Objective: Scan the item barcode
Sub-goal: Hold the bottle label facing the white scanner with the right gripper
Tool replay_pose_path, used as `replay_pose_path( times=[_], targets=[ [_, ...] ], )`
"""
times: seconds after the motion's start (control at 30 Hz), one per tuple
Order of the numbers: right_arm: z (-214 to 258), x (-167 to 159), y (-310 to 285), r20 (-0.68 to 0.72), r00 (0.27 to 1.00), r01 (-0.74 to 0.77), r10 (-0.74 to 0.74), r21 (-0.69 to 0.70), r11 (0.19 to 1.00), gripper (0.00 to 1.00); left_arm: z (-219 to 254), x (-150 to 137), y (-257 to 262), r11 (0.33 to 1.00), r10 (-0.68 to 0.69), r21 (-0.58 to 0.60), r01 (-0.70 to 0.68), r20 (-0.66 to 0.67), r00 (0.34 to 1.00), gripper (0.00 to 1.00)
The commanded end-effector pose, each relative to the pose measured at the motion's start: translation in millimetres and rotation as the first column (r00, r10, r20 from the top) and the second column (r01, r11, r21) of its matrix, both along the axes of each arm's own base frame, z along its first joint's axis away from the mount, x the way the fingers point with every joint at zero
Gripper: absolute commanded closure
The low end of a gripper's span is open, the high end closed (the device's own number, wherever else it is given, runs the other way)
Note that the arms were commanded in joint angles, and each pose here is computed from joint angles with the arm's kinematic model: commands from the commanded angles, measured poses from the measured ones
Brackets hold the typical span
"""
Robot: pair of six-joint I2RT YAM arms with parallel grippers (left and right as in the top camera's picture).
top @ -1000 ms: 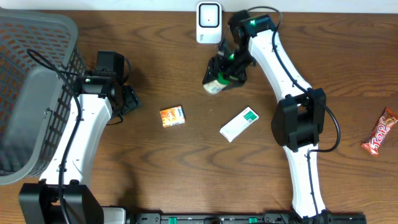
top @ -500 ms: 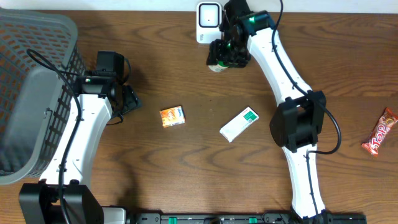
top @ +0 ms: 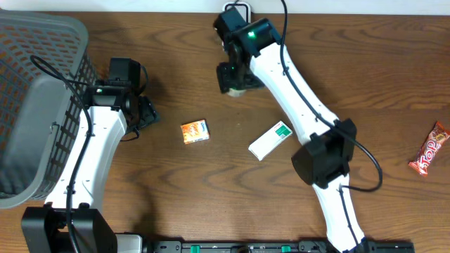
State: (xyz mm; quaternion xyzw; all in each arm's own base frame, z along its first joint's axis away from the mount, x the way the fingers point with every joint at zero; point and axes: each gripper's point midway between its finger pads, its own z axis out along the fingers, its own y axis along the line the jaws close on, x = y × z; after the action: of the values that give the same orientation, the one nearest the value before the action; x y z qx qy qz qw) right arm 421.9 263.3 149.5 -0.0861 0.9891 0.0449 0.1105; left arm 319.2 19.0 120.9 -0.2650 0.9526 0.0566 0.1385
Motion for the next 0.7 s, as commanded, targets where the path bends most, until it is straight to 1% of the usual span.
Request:
replay_pose_path(
  times=[0.0,0.07,0.23,0.47,0.57,0.67],
  targets=[
    [78,30,-12,0.340,0.938,0.087,-0.063,-0.056,0.995,0.44,-2,-2,3,1.000,0.004,0.014,-0.003,-0.009,1.000,0.14],
    [89,44,-10,0.422,0.905,0.087,-0.045,-0.081,0.993,0.44,-2,-2,3,1.000,0.004,0.014,-0.003,-0.009,1.000,0.14],
    [98,78,-5,0.547,0.837,0.085,-0.013,-0.108,0.991,0.50,-2,-2,3,1.000,0.004,0.014,-0.003,-0.009,1.000,0.14],
    [83,133,1,0.655,0.756,0.095,0.001,-0.111,0.989,0.50,-2,-2,3,1.000,0.004,0.014,-0.003,-0.009,1.000,0.14],
    [75,156,-2,0.702,0.711,0.144,-0.034,-0.099,0.985,0.50,-2,-2,3,1.000,0.004,0.014,-0.003,-0.009,1.000,0.14],
    [63,175,-5,0.745,0.665,0.195,-0.048,-0.110,0.975,0.48,-2,-2,3,1.000,0.004,0.014,-0.003,-0.009,1.000,0.14]
  ],
)
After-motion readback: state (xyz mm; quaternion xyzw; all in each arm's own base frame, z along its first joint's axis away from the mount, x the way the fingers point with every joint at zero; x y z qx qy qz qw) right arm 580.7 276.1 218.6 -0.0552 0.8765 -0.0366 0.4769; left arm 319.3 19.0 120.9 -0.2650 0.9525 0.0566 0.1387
